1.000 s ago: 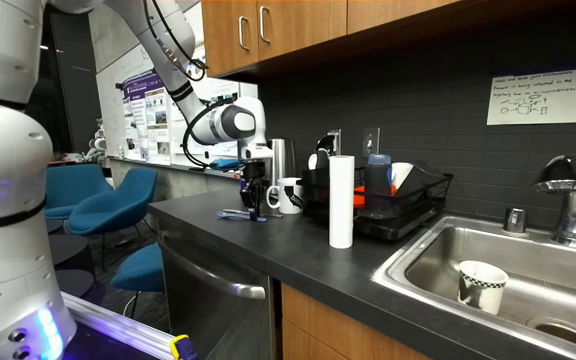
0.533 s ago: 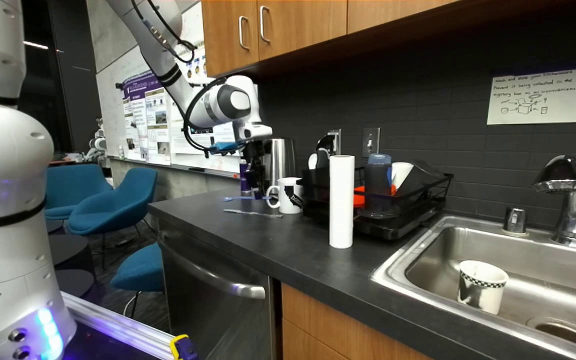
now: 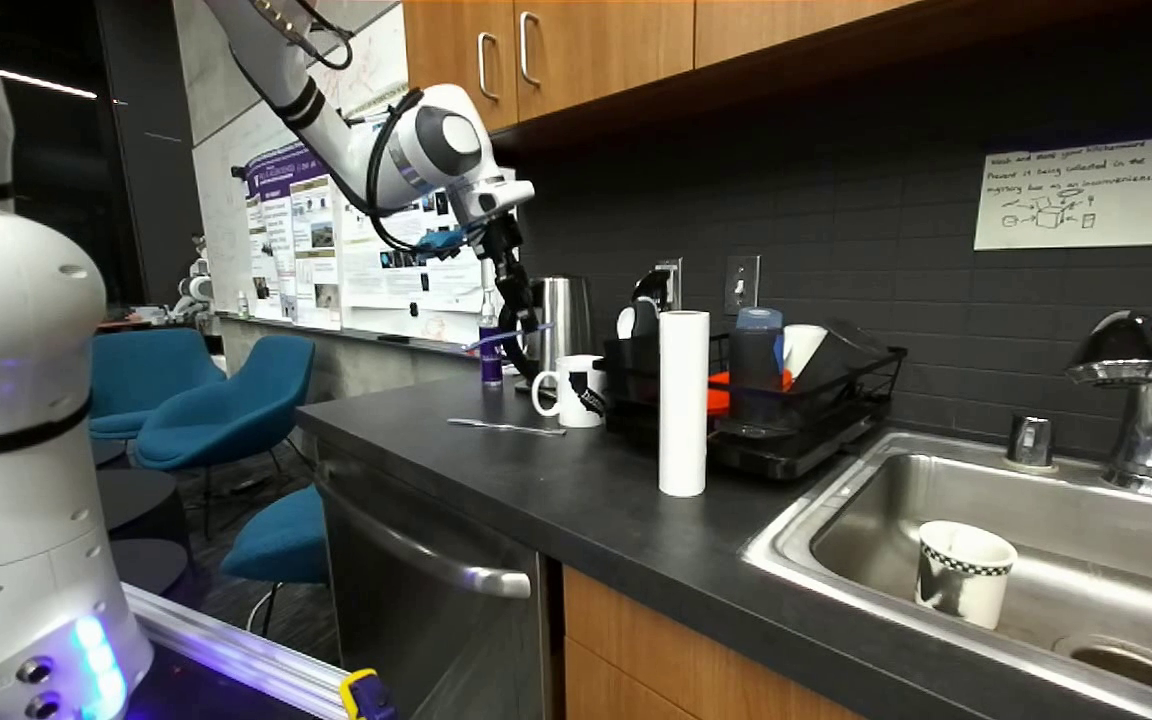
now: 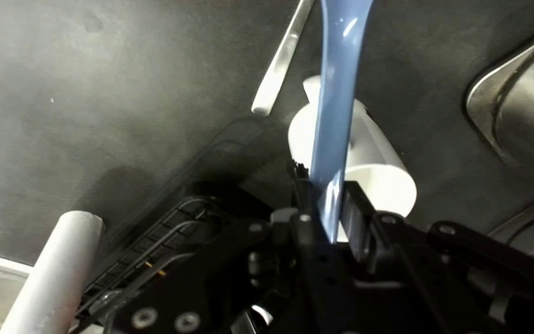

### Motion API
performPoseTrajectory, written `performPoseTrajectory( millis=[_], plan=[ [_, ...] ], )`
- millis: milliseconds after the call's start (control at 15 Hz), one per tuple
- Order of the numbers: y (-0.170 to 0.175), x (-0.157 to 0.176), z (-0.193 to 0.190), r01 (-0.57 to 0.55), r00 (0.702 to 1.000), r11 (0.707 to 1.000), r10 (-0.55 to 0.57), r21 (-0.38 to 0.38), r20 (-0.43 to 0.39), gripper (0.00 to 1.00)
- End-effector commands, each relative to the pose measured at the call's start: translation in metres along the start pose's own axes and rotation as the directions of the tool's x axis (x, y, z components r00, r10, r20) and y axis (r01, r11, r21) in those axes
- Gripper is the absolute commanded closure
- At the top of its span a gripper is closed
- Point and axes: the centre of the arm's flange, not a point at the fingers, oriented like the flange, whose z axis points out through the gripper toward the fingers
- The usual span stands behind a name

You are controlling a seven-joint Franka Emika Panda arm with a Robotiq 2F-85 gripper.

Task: Put the fork on the dishrack.

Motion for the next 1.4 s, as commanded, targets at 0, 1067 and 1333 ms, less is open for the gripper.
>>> performPoseTrajectory(
  millis=[0, 1067, 1333],
  plan=[
    [0.001, -0.003, -0.026, 0.048, 0.989, 0.998, -0.042, 0.041, -0.140, 0.95],
    [0.013, 0.045, -0.060, 0.054, 0.778, 0.996, 0.005, 0.075, -0.628, 0.95],
    [0.019, 0.057, -0.057, 0.032, 0.724, 0.997, 0.020, 0.063, -0.690, 0.95]
  ],
)
